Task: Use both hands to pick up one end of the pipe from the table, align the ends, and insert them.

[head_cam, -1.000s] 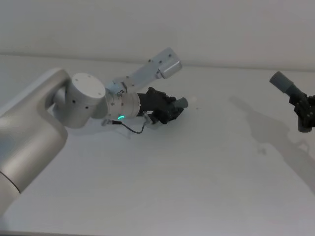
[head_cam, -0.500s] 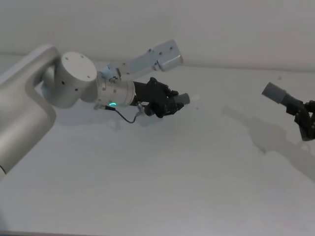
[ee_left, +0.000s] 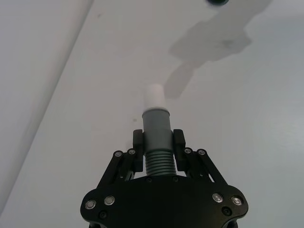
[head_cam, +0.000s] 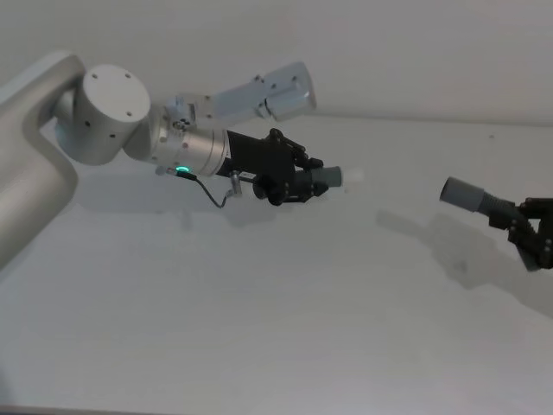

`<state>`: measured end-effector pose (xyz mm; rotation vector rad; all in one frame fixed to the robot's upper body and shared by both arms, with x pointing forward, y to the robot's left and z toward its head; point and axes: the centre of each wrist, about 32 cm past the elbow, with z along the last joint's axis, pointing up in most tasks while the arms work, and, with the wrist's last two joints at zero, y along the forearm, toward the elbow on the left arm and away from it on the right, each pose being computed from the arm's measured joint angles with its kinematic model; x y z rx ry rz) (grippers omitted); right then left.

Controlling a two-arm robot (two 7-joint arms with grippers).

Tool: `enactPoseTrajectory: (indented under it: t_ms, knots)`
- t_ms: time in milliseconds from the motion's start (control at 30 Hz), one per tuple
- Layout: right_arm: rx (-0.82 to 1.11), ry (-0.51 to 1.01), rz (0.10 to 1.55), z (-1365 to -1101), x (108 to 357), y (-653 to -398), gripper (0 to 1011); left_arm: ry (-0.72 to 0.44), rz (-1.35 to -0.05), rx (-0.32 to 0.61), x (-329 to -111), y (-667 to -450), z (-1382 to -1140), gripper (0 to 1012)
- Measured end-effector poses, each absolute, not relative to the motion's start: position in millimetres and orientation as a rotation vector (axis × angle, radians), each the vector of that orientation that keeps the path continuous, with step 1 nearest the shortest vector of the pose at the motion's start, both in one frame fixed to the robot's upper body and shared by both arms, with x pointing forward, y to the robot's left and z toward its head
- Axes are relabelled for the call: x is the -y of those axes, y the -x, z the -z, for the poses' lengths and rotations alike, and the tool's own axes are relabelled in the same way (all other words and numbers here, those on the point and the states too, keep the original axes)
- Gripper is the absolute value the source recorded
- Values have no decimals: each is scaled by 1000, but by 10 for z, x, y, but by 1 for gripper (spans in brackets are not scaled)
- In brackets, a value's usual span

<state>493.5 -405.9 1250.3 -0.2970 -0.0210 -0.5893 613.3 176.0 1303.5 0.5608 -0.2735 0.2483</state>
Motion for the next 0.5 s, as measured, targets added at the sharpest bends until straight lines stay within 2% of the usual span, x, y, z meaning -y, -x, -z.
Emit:
enactPoseTrajectory:
  t_ms: [500]
  knots:
    - [3, 295, 521, -12457, 4036, -4977, 165, -492, -60, 308, -1821, -6181, -13119, 356]
